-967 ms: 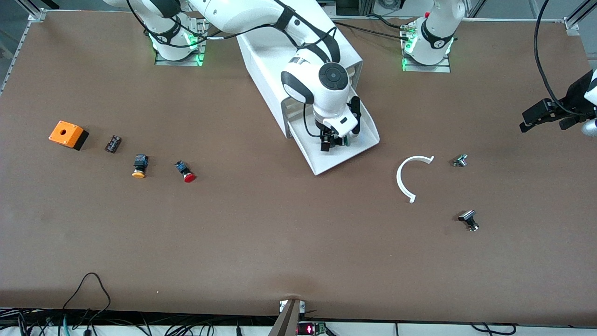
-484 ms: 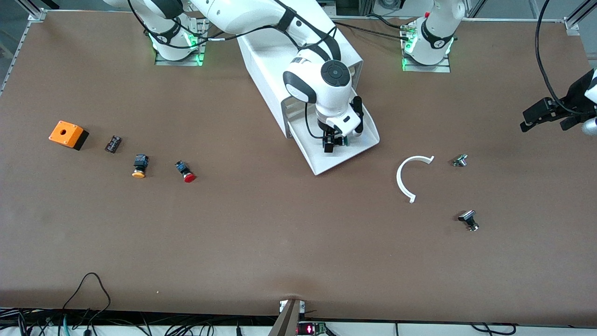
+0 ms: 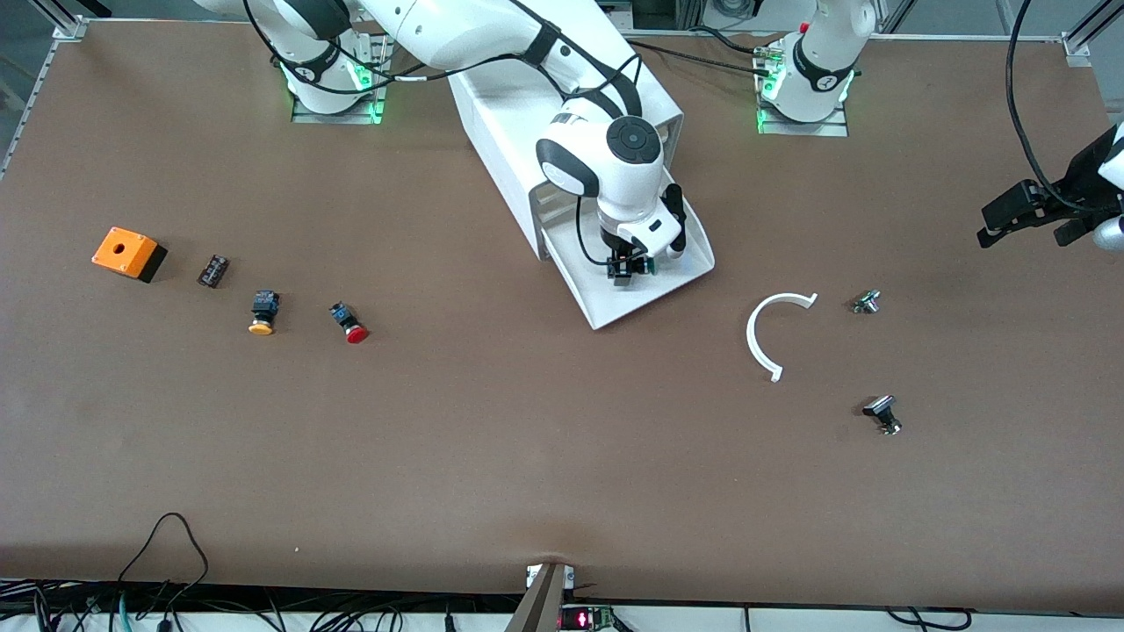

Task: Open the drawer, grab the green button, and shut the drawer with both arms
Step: 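Lower the right gripper onto the green push button in the drawer, then grasp the green push button with the right gripper and lift it out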

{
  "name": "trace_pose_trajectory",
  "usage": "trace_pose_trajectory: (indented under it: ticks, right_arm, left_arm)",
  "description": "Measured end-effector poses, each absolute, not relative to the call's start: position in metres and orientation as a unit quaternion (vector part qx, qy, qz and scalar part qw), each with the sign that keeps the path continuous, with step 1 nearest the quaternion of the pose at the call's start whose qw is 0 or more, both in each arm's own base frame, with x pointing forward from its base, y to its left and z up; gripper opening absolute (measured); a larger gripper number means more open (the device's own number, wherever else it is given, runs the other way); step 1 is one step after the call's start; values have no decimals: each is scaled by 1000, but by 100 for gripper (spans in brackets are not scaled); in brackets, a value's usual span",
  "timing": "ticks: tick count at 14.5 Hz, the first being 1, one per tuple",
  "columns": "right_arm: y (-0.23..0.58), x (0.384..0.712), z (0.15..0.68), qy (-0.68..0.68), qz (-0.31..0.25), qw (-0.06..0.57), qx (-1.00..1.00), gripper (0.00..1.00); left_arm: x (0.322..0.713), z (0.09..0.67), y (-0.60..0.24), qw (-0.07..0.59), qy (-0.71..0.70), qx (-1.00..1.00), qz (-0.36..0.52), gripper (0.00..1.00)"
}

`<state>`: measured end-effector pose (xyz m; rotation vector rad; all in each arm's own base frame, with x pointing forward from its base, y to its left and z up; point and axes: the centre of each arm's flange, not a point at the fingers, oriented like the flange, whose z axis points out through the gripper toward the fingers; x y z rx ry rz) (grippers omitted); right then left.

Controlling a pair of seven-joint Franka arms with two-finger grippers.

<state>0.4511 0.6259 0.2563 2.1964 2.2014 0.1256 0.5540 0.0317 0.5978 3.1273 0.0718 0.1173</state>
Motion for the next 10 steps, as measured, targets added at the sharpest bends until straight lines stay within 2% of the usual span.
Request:
trace_pose_trajectory:
  ticks: [1, 2, 3, 10]
  right_arm:
    - [625, 453, 257, 706, 43, 15, 706, 64]
    - [625, 454, 257, 706, 45, 15, 707, 50]
    - [625, 455, 258, 704, 47, 15, 708, 42]
    - [612, 476, 263, 693, 56, 28, 718, 42]
  left_arm:
    - [554, 598, 31, 6, 22, 999, 38, 100]
    - [554, 598, 31, 6, 22, 999, 38, 100]
    - [554, 598, 30, 6, 21, 999, 38, 100]
    - [555, 602, 20, 5, 13, 999, 42, 100]
